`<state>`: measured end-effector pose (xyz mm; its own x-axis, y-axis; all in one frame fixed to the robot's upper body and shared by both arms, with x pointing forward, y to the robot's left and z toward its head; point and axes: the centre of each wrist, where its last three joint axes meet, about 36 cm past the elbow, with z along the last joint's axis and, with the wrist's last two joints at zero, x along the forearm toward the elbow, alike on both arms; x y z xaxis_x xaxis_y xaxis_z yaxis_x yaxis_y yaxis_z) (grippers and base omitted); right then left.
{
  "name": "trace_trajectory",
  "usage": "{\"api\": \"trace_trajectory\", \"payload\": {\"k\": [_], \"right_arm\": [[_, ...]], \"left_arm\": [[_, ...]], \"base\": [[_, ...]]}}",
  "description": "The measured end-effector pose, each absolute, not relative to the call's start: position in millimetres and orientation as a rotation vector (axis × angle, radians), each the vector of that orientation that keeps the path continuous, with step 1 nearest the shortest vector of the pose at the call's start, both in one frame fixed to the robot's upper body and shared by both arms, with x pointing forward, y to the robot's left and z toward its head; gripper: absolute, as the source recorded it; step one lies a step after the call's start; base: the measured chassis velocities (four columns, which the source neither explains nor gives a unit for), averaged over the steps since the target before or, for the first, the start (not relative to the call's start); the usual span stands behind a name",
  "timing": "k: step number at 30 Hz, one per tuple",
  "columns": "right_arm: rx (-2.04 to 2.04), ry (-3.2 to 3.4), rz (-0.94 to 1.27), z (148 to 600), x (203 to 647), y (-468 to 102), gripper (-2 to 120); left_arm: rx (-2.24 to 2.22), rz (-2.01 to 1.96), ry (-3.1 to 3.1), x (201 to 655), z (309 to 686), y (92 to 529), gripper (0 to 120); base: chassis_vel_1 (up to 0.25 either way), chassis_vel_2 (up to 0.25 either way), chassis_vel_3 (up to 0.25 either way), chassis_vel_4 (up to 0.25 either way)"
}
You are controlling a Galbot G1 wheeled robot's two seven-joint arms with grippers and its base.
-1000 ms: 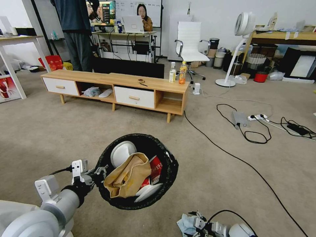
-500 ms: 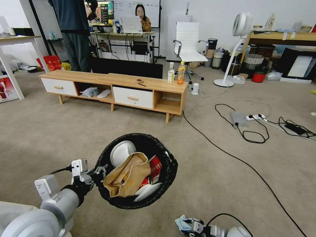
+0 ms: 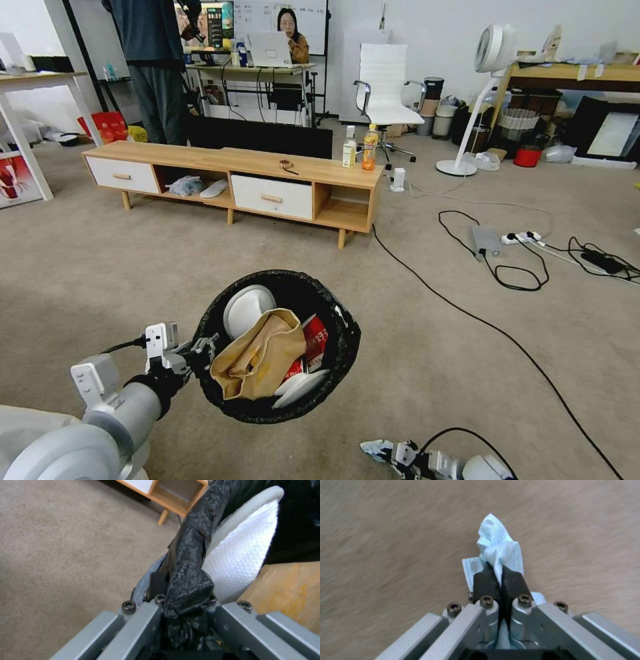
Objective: Pick up the trash bin and place the garbage on the floor into it.
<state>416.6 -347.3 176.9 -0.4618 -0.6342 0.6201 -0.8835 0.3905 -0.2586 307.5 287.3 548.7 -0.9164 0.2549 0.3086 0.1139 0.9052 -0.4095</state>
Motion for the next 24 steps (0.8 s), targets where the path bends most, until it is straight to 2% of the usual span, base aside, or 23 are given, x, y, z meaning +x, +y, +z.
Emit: {"api": "trace_trajectory", "payload": {"k": [4,7,8,9,11,12,13,15,16,19,24], "right_arm": [[1.284,-2.304,0.819,200,430,-356,0],[1.265,-2.487,0.812,254,454,-359,0],[1.265,-2.487,0.812,254,454,-359,0],[1.264,-2.562,0.81,279,464,-356,0],[1.268,-2.603,0.814,294,470,-353,0],[1.274,-2.686,0.825,326,480,-349,0],[1.274,-2.686,0.825,326,480,-349,0],[1.295,-2.793,0.848,370,491,-342,0],[1.295,-2.793,0.848,370,491,-342,0],[1.359,-2.897,0.86,417,495,-327,0],[1.443,-2.984,0.848,459,489,-308,0]], "left_arm": [[-0.272,0.553,-2.71,308,549,287,2],[-0.273,0.555,-2.709,308,548,287,2],[-0.273,0.555,-2.709,308,548,287,2],[-0.272,0.556,-2.707,308,548,287,2],[-0.27,0.556,-2.707,307,548,287,2],[-0.269,0.555,-2.707,306,548,287,2],[-0.269,0.555,-2.707,306,548,287,2],[-0.266,0.551,-2.705,305,548,287,2],[-0.266,0.551,-2.705,305,548,287,2],[-0.265,0.546,-2.7,304,547,287,2],[-0.266,0.546,-2.695,303,546,287,2]], "base": [[0.0,0.0,0.0,0.0],[0.0,0.0,0.0,0.0],[0.0,0.0,0.0,0.0],[0.0,0.0,0.0,0.0],[0.0,0.0,0.0,0.0],[0.0,0.0,0.0,0.0],[0.0,0.0,0.0,0.0],[0.0,0.0,0.0,0.0],[0.0,0.0,0.0,0.0],[0.0,0.0,0.0,0.0],[0.0,0.0,0.0,0.0]]}}
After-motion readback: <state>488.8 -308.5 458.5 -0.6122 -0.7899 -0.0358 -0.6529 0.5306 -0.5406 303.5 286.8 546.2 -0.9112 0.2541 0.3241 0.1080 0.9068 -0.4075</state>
